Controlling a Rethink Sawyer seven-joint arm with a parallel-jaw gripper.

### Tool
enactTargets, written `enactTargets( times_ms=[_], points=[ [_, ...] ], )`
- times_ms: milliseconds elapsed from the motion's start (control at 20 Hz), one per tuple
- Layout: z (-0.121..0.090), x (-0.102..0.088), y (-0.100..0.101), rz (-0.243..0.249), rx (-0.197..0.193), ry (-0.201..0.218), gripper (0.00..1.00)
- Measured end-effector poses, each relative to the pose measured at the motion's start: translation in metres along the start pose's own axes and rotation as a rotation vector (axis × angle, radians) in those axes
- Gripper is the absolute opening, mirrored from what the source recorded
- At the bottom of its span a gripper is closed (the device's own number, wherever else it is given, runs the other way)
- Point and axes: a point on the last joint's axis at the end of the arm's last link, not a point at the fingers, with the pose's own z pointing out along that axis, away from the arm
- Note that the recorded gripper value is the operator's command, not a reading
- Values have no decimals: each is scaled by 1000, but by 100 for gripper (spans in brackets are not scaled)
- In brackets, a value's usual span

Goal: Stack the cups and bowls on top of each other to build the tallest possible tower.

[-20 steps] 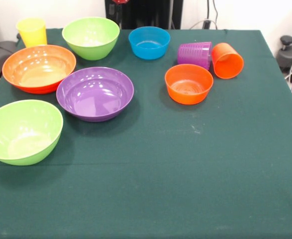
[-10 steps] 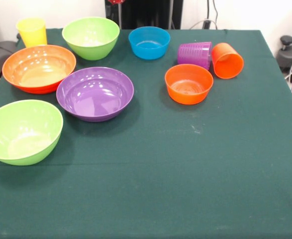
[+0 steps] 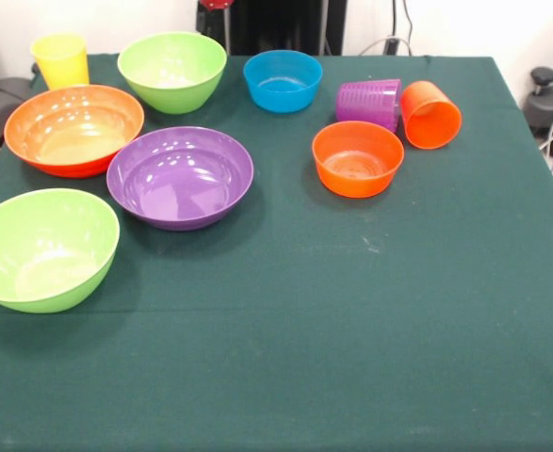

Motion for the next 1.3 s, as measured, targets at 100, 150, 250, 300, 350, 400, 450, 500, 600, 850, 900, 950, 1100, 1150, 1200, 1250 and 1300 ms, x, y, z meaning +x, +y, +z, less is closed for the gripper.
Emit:
enactTargets(
  times_ms=[100,150,250,300,350,400,450,500,600,850,900,950,1100,1150,1200,1250,1300],
  points=[
    [0,0,0,0,0,0,100],
    [0,0,0,-1,1,0,100],
    [0,0,-1,-2,2,1,100],
    [-1,1,-2,-3,5,4,100],
    [-1,1,-3,-3,7,5,100],
    [-1,2,-4,-3,8,6,100],
    [-2,2,-4,-3,9,7,100],
    [-3,2,-4,-2,10,8,100],
    [-5,2,-5,1,11,9,100],
    [-13,-1,-3,12,-3,11,100],
    [-15,-1,-3,14,-10,12,100],
    [-17,-1,-2,16,-15,13,100],
    [-21,-3,-1,21,-30,11,100],
    [-23,-4,0,25,-38,9,100],
    [-25,-6,0,28,-47,6,100],
    [-26,-8,0,30,-54,2,100],
    [-28,-11,-1,35,-67,-4,100]
  ],
)
